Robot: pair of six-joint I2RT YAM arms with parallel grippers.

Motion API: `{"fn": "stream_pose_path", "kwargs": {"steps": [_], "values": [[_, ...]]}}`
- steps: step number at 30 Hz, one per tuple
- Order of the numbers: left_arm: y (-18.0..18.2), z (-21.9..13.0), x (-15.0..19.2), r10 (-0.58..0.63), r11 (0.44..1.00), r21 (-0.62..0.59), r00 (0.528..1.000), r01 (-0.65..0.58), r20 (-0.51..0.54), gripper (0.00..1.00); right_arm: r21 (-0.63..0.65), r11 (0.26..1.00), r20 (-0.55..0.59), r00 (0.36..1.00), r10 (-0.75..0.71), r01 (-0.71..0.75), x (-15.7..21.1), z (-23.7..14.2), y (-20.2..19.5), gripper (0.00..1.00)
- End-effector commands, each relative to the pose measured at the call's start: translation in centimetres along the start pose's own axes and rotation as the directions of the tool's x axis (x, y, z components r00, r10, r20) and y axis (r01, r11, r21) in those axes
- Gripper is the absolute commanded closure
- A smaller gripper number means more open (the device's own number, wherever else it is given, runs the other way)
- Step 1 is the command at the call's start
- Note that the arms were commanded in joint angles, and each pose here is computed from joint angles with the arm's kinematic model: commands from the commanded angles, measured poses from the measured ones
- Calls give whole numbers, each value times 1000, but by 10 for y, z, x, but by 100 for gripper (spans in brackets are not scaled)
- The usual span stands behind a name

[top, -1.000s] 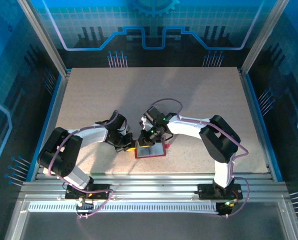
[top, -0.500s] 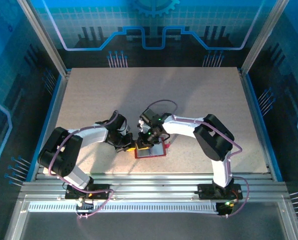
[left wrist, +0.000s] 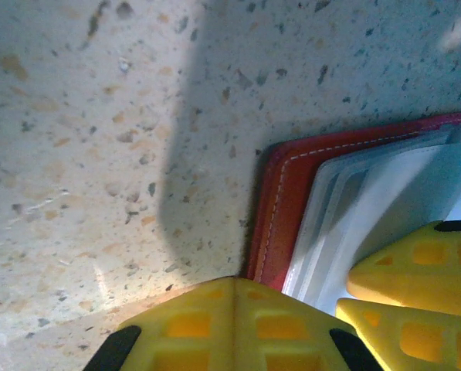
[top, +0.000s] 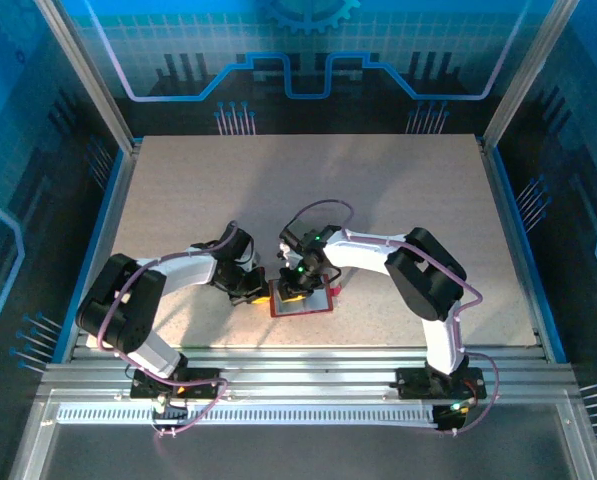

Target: Take the credit cards out of the card holder

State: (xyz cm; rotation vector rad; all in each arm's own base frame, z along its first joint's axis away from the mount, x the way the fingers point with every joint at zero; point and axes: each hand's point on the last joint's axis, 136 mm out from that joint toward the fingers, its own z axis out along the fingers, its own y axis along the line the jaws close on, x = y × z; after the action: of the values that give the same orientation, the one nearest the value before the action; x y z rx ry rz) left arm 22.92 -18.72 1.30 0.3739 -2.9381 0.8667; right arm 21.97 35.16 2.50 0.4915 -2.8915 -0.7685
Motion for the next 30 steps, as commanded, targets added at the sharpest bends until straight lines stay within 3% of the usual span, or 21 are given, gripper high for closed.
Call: {"fn": "stream_pose_path", "kwargs": {"steps": [1,12,22,30], "values": [[3,0,2,10,999,-31,1000,-10,-16,100,80,997,-17,1000,-4,5,8,-5,-11,80],[-5,-6,-4,29,999,-35,999,-29,-15,100,103,995,4,1000,2,-3,11,-14,-19,80],[-56,-15,-15,-10,984,177,1000,13,-17,100,59,998,17,999,32,-32,11,-10,-21,86],[-51,-2,-9,-68,979,190,995,79,-67,100,42,998,33,998,53,-55,10,-11,-25,90]]}}
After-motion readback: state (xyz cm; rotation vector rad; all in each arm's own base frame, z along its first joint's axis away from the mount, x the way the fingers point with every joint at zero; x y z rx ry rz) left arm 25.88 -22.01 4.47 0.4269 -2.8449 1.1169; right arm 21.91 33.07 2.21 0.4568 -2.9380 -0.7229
